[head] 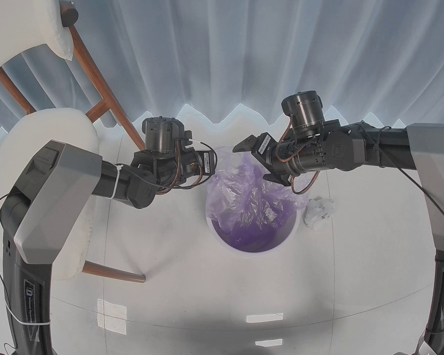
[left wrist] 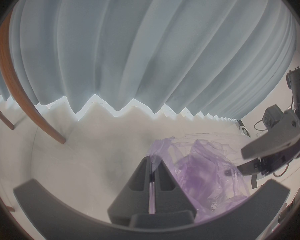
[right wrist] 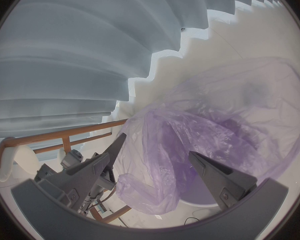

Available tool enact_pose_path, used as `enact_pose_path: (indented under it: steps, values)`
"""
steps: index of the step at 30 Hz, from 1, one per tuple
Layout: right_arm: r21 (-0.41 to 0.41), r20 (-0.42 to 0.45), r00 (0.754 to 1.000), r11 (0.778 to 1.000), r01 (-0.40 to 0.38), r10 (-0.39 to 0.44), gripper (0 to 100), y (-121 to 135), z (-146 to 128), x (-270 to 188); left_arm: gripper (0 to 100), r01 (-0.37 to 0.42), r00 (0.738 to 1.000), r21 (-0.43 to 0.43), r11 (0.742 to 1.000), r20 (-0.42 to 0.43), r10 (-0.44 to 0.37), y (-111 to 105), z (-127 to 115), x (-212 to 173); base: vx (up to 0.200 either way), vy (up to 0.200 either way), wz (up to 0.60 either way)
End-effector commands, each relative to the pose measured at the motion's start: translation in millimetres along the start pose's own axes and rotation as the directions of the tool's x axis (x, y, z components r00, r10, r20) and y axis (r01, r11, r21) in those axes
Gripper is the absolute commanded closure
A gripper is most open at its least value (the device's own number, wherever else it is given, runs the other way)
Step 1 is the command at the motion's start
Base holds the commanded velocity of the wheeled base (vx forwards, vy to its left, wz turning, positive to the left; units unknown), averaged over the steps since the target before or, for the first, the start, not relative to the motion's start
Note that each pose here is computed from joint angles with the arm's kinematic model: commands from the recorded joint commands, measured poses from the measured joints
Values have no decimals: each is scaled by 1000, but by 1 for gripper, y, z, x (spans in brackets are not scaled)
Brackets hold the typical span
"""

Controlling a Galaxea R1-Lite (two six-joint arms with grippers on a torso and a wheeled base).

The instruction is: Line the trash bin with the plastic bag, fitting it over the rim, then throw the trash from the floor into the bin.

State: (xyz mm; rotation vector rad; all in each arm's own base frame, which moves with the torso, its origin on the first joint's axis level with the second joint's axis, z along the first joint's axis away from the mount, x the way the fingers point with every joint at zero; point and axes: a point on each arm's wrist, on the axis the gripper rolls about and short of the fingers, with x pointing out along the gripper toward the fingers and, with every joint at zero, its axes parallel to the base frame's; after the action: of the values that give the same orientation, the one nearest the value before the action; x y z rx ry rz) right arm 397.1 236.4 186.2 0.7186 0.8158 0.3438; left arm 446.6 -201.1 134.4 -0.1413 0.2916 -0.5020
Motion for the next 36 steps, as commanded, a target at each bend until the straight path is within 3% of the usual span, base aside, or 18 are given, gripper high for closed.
enact_pose_path:
  steps: [1, 7, 8, 17, 19, 21, 27, 36]
  values:
    - [-4, -31, 999, 1000, 25, -25, 0, -7, -10, 26, 100, -4, 1000, 2, 1000, 4, 4, -3, 1, -1, 0, 0, 0]
    - [-3, -2, 997, 997, 81, -81, 0, -17, -13, 40, 100, -13, 1000, 0, 1000, 13, 13, 1, 7, -7, 0, 0, 0]
    - [-3, 6, 996, 996, 89, -89, 100, -18, -13, 42, 100, -13, 1000, 0, 1000, 13, 13, 1, 8, -8, 0, 0, 0]
    - [-10, -36, 989, 990, 142, -142, 100, -7, -19, 19, 100, -37, 999, -5, 999, 14, 37, 12, 9, -9, 0, 0, 0]
    - [-19, -117, 965, 972, 236, -237, 100, 1, -32, -7, 100, -47, 999, -8, 999, 0, 47, 16, 4, -10, 0, 0, 0]
    - [-14, -162, 950, 963, 269, -267, 100, 9, -42, -22, 100, -55, 998, -7, 998, -20, 55, 19, -1, -11, 0, 0, 0]
    - [48, -249, 925, 951, 307, -286, 100, 27, -78, -26, 100, -85, 990, 56, 995, -104, 91, 32, -27, -13, 0, 0, 0]
    - [-11, -356, 852, 913, 408, -385, 100, 11, -136, 9, 100, -73, 997, 68, 995, -18, 74, 35, -33, -5, 0, 0, 0]
